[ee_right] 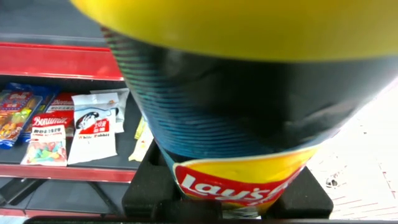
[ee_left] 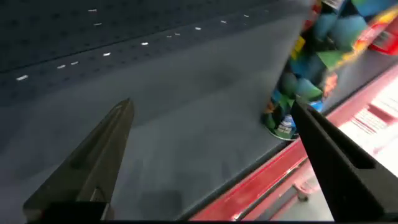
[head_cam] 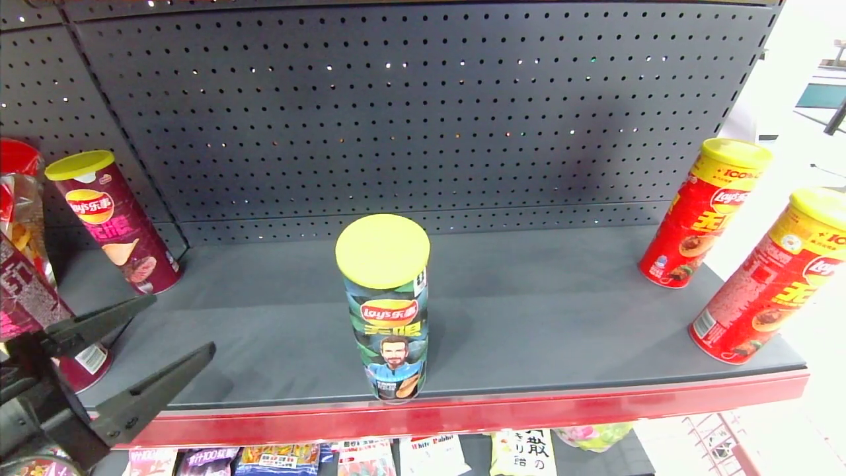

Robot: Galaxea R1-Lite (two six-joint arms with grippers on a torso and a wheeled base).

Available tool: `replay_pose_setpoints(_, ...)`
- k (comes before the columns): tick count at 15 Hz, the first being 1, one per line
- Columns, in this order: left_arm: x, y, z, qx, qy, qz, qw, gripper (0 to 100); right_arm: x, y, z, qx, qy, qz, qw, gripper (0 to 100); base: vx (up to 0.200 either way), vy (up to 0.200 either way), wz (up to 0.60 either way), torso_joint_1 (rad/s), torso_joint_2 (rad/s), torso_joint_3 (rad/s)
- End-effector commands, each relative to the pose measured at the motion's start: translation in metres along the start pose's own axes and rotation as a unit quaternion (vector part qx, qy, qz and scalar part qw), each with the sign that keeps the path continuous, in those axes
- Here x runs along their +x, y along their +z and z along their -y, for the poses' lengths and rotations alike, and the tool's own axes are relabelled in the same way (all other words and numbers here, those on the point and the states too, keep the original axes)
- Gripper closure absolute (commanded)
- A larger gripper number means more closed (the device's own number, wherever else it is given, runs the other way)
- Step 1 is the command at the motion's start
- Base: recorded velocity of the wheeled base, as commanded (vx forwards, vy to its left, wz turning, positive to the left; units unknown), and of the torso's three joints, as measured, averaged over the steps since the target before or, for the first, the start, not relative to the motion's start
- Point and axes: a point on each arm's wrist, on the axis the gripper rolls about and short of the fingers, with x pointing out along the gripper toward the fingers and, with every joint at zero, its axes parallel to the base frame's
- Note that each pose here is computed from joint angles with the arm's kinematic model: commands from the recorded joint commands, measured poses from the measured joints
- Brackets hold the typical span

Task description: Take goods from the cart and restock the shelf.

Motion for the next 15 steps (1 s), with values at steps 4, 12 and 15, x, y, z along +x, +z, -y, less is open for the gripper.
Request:
replay_pose_setpoints(4, -0.078, -0.008, 0.035, -0.012, 0.124, -0.004, 0.9922, 0, 0.000, 0.000, 0.000, -0.014, 0.003, 0.000, 1.000, 100, 0.000, 0.000, 0.00, 0.000, 0.00, 0.000)
replay_pose_setpoints(12, -0.137, -0.050, 0.058, -0.014, 0.311, -0.020, 0.9502, 0, 0.002, -0.001, 0.000, -0.008, 0.004, 0.015, 1.000, 100, 0.000, 0.000, 0.00, 0.000, 0.00, 0.000)
replay_pose_setpoints(15, -0.134, -0.057, 0.057, -0.018, 0.303, -0.033, 0.9523, 0, 0.002, -0.001, 0.000, -0.007, 0.002, 0.015, 1.000, 100, 0.000, 0.000, 0.00, 0.000, 0.00, 0.000)
